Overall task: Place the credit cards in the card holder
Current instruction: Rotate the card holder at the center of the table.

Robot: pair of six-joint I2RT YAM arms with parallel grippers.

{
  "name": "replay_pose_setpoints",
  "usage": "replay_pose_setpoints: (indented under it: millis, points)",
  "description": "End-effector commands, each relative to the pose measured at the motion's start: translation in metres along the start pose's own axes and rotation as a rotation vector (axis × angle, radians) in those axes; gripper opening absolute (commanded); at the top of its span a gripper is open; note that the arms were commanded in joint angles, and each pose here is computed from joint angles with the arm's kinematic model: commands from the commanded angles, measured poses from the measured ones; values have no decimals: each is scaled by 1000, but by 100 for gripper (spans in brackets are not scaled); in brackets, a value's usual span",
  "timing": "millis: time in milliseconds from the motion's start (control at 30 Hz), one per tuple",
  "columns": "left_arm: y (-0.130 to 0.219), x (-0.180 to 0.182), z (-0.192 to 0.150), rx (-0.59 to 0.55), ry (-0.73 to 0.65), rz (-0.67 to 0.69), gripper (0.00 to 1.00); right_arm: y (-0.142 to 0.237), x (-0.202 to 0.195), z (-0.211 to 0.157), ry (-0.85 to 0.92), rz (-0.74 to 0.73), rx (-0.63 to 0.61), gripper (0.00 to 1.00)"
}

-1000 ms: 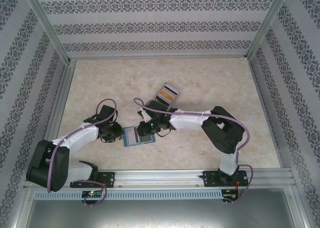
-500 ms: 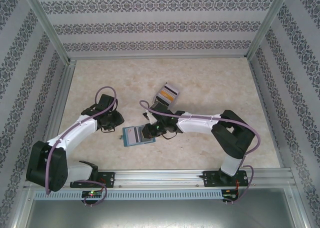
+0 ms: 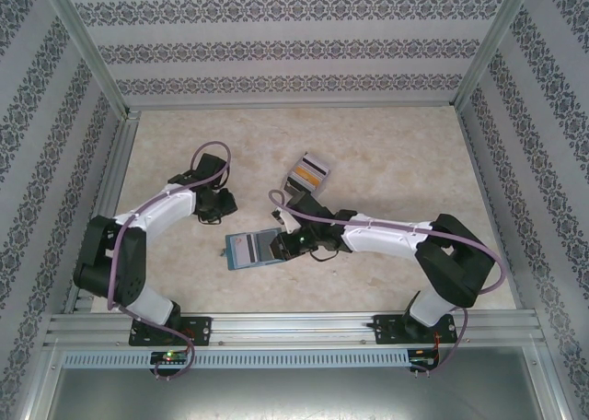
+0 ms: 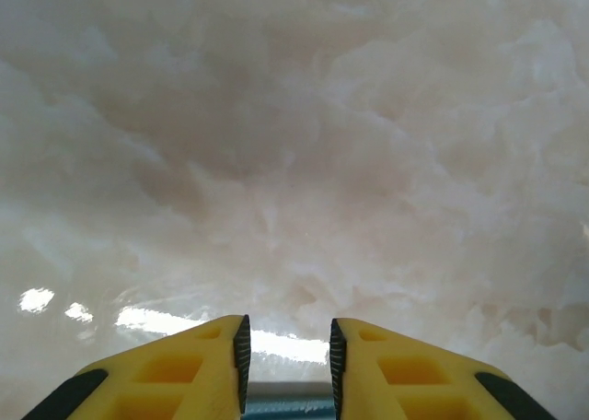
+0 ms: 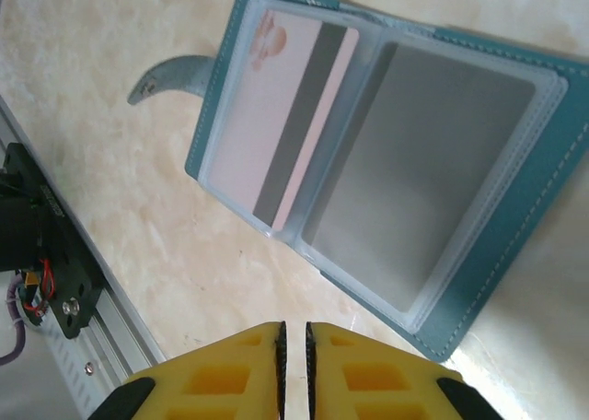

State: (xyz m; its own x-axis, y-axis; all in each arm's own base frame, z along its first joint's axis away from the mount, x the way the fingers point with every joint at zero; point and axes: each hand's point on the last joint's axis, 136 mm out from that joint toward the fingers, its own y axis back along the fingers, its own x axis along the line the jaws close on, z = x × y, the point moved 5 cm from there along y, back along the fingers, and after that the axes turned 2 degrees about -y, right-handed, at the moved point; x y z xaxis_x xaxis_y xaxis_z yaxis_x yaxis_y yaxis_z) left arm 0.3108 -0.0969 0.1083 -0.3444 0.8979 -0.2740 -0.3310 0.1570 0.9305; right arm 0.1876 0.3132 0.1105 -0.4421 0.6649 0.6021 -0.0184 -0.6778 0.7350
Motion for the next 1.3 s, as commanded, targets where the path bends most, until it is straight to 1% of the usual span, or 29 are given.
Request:
replay_pose_setpoints:
  millis: [0,133,300,433,467,500,600,767,933,1267]
  points:
    - [-3,-4,6,1,-39,-2,31,-2,-1,-13,31,-13,22,18]
    - [-10,-3,6,25,-47,1,30,-8,4,-19,53,-9,35,18]
    - [-19,-4,0,69,-55,-13,28,-26,-3,-25,18,-16,69,18]
    - [-23,1,-11,105,-46,-27,26,-39,-7,-26,-17,1,85,18]
    - [-24,2,-15,117,-46,-27,21,-42,-9,-27,-27,-7,87,18]
    - [-24,4,-18,129,-47,-27,20,-44,-11,-26,-35,-16,87,18]
    - [-24,12,-29,156,-41,-22,20,-47,-15,-22,-48,-30,76,17]
    - [-24,26,-49,200,-33,-1,19,-44,-30,-5,-103,-53,16,17]
    - [-22,37,-63,220,-16,6,17,-41,-40,15,-116,-57,-26,17]
    - [-18,45,-88,244,47,-62,9,-55,-41,63,-110,-9,-53,17]
